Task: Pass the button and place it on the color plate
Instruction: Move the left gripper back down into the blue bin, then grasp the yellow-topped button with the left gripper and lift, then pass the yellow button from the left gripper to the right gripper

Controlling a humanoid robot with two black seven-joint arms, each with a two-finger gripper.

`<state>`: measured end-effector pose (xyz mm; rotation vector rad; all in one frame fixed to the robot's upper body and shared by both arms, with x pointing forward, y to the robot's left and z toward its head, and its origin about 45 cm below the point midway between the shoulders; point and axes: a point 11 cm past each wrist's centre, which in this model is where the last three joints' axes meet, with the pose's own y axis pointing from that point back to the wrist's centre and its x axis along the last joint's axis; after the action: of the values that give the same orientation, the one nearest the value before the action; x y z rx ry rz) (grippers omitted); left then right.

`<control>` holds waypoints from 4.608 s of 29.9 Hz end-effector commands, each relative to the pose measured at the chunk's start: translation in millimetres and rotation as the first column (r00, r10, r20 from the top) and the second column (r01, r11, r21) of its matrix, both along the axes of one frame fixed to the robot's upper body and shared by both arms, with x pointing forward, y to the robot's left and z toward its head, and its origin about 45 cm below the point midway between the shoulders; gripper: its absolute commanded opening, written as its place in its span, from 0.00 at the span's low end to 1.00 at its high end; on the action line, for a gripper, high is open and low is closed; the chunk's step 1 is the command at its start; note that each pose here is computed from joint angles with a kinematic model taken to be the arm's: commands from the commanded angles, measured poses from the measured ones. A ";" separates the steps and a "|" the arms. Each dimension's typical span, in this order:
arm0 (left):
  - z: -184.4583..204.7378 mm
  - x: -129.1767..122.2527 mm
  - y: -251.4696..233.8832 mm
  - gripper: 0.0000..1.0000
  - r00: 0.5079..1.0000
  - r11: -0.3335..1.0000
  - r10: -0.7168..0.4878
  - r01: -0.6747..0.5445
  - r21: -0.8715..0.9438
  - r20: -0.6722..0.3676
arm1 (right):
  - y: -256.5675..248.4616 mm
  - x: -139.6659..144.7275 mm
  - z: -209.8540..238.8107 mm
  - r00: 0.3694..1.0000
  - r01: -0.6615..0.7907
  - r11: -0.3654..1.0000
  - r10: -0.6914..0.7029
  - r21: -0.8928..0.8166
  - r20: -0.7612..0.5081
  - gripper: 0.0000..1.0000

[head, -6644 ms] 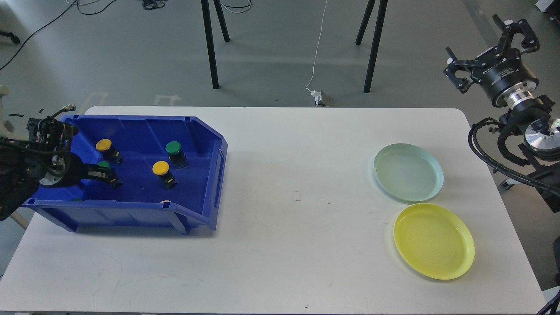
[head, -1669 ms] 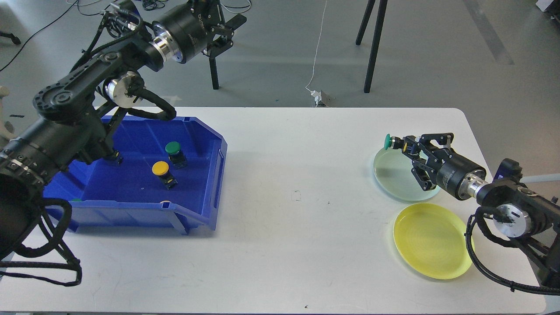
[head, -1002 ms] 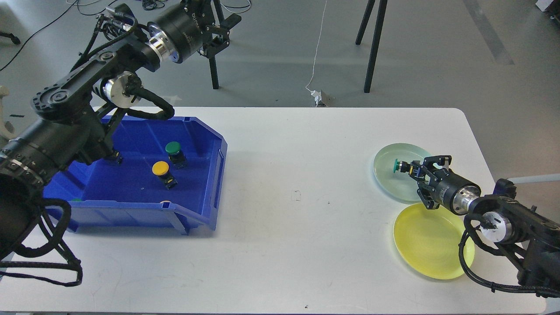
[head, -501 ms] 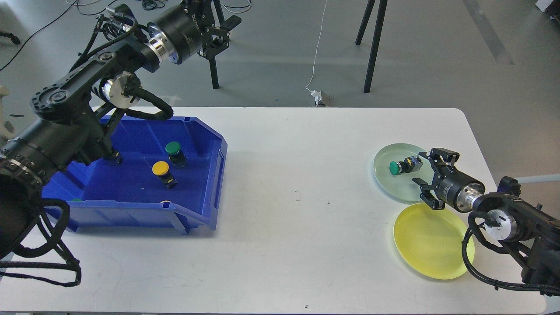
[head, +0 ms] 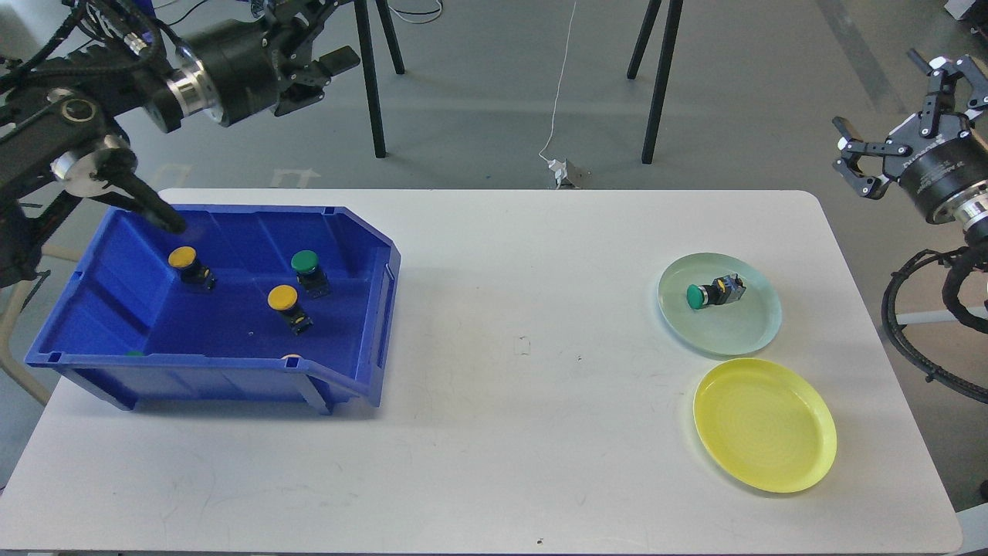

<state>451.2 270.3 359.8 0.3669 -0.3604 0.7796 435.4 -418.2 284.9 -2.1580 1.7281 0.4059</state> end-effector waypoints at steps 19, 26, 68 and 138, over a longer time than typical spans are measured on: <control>-128.1 -50.3 64.8 0.87 0.963 0.413 -0.256 0.187 0.891 -0.083 | 31.2 10.2 -2.0 0.999 -0.032 0.990 0.027 0.141 0.039 0.99; -175.6 -63.1 71.3 0.79 0.954 0.377 -0.230 0.268 0.887 -0.191 | 34.5 11.0 -3.3 0.999 -0.034 0.989 0.029 0.146 0.037 0.99; -228.6 -59.9 85.9 0.60 0.966 0.387 -0.113 0.257 0.886 -0.231 | 45.9 13.4 -10.4 0.999 -0.043 0.984 0.039 0.172 0.027 0.99; -93.5 -36.0 -197.5 0.35 0.929 0.947 -0.261 0.194 0.257 0.262 | 206.4 -57.8 -56.0 0.919 -0.371 0.910 0.389 0.184 -0.073 0.92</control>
<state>414.7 73.9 267.2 0.4139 -0.7663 0.5624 375.9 -222.7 226.8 -2.3679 1.2847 0.7600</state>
